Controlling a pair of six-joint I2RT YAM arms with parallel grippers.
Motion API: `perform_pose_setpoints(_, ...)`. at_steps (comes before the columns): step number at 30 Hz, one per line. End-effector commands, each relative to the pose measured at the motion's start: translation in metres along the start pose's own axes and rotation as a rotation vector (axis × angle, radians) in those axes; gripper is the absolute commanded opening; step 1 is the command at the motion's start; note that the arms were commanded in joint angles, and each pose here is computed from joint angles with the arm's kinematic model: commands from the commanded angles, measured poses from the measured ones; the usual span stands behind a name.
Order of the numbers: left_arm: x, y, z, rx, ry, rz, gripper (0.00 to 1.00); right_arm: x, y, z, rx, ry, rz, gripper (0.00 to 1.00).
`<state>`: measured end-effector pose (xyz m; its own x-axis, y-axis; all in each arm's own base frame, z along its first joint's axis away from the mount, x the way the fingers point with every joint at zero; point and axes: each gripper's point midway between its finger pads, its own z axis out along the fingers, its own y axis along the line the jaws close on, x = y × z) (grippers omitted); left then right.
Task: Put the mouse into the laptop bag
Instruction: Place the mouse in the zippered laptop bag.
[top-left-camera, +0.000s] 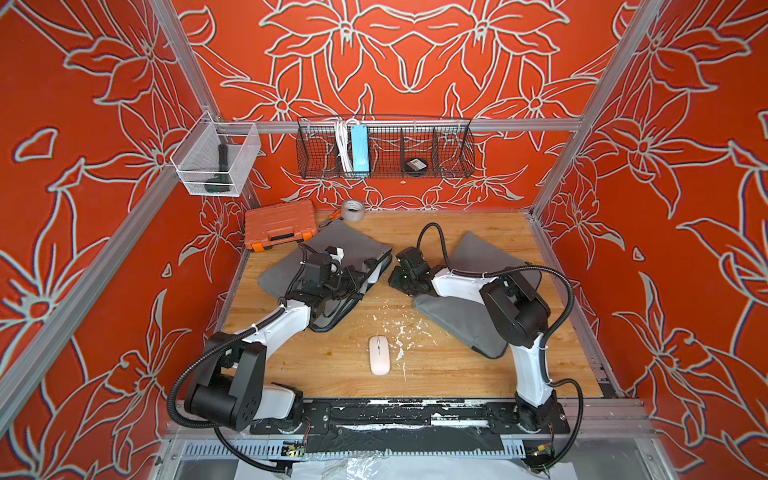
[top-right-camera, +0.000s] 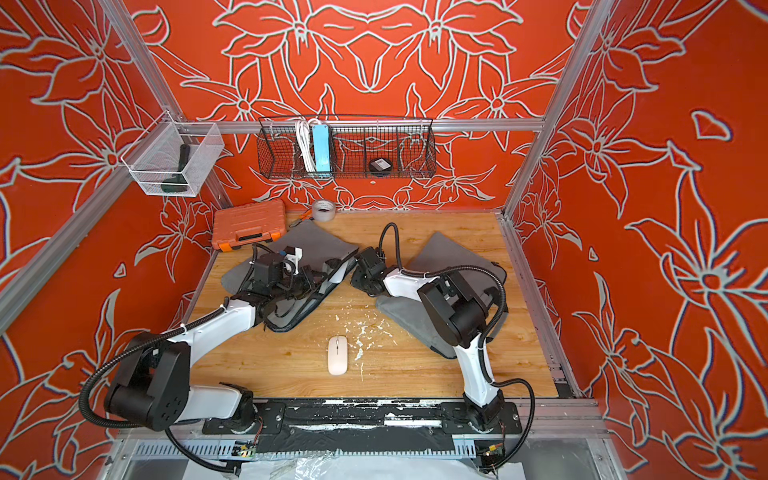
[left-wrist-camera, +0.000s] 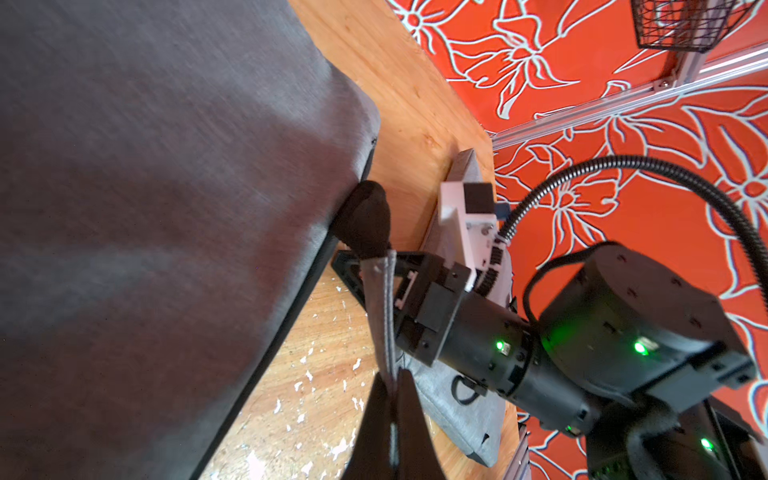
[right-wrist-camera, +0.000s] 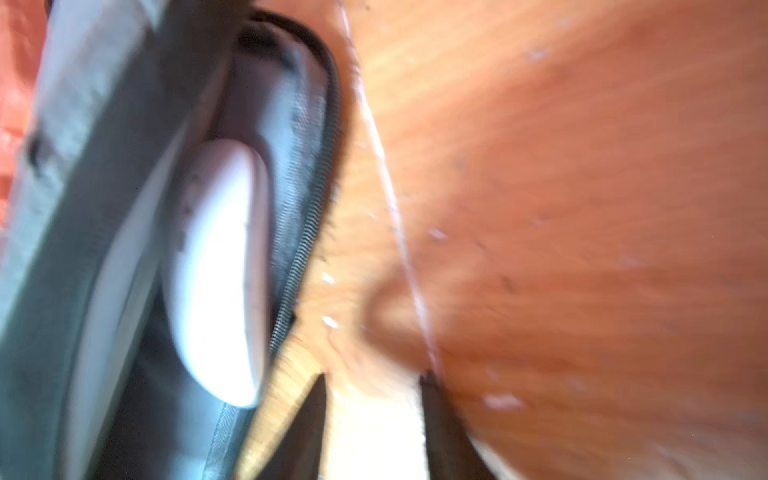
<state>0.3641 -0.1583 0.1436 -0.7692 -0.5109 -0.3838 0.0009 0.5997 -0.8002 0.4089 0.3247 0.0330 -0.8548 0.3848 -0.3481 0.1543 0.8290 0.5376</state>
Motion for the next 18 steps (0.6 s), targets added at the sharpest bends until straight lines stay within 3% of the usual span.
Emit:
perform_pose_setpoints(1,0.002,0.013,0.004,-0.011,0.013,-0.026,0.00,0.005,-0.016,0.003,0.045,0.006,-0.028,0.21)
perform_pose_setpoints(8,0.002,0.023,0.008,-0.016,0.029,-0.055,0.00,0.023,0.005,0.023,-0.012,0.073,-0.043,0.16)
perform_pose_setpoints(18,0.002,0.023,0.008,-0.011,0.033,-0.057,0.00,0.029,0.035,0.046,-0.034,0.118,-0.049,0.27)
